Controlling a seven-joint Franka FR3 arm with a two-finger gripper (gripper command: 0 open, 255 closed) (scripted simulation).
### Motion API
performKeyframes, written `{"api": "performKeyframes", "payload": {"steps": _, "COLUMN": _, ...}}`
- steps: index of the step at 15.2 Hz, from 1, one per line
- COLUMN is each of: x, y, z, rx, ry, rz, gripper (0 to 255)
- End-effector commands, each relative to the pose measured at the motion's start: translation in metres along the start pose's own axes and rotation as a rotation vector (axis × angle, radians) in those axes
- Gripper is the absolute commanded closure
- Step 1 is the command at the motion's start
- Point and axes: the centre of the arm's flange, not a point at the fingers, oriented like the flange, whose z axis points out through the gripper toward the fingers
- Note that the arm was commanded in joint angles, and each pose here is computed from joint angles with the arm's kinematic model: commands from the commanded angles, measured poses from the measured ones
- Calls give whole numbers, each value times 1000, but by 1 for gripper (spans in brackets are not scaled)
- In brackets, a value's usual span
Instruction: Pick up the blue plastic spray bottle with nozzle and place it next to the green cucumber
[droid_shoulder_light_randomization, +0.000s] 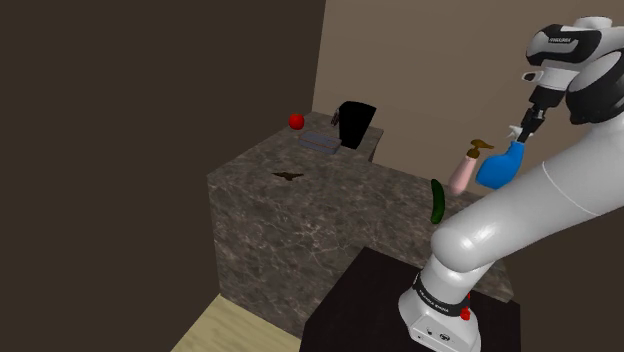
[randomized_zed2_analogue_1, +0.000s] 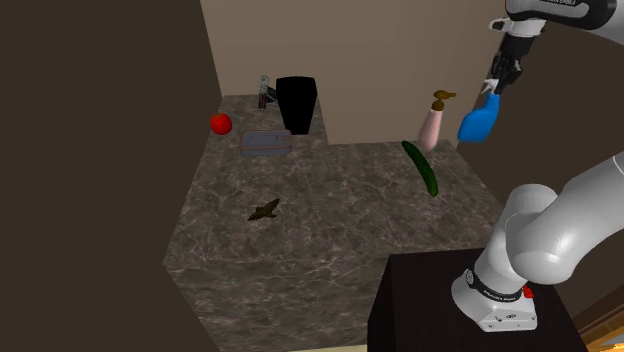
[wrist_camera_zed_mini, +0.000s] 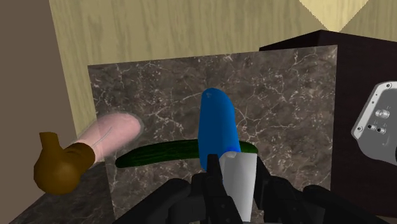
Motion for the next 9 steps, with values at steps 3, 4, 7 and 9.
{"api": "performKeyframes", "payload": {"steps": 3, "x": 0, "y": 1, "z": 21, "rx": 0, "ry": 0, "rz": 0, "gripper": 255}}
{"api": "performKeyframes", "payload": {"steps": 4, "x": 0, "y": 1, "z": 26, "rx": 0, "ry": 0, "rz": 0, "gripper": 255}}
{"api": "performKeyframes", "payload": {"steps": 7, "x": 0, "y": 1, "z": 42, "rx": 0, "ry": 0, "rz": 0, "gripper": 255}}
{"api": "performKeyframes", "payload": {"steps": 9, "x": 0, "y": 2, "z": 53, "rx": 0, "ry": 0, "rz": 0, "gripper": 255}}
